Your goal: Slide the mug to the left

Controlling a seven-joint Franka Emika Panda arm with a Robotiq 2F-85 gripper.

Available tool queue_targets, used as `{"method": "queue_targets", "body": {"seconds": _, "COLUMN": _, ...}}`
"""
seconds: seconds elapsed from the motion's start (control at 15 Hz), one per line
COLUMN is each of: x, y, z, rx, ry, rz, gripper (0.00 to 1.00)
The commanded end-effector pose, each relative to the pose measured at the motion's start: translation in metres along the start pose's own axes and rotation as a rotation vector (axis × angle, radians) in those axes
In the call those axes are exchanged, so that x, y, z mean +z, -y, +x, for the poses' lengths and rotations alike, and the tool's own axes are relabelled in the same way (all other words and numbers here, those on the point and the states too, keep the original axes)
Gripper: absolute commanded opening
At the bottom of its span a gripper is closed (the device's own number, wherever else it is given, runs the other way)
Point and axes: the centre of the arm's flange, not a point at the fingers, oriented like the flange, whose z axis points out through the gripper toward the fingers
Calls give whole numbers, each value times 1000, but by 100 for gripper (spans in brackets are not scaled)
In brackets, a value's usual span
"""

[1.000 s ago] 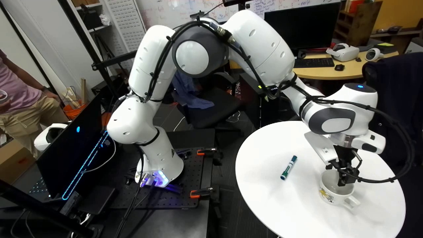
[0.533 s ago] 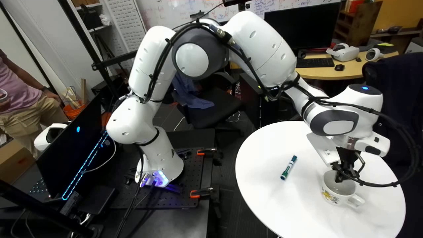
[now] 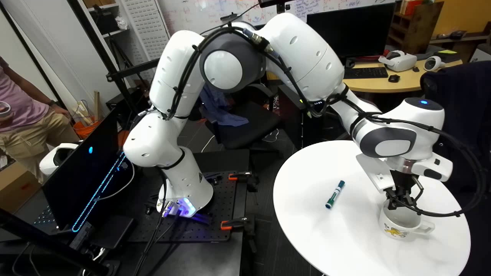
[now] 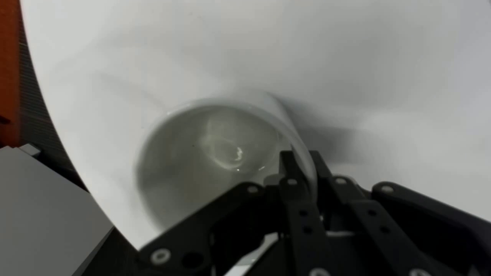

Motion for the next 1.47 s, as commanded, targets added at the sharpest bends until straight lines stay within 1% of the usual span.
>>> {"method": "queue_targets", "body": {"seconds": 0.0, "x": -1, "y": 5, "z": 5, "rx": -24, "ry": -9, "rz": 19, "gripper": 3}}
{"method": "queue_targets", "body": {"seconds": 0.4, "x": -5, "y": 19, "z": 8, "rx": -51, "ry": -13, "rz": 12, "gripper": 3}}
{"method": "queue_targets", "body": {"seconds": 0.67, "x": -10, "y": 34, "z": 10, "rx": -81, "ry": -15, "rz": 2, "gripper": 3}}
{"method": "queue_targets", "body": {"seconds": 1.4, "x": -23, "y": 98, "z": 15, "rx": -214, "ry": -19, "rz": -43, "gripper": 3}}
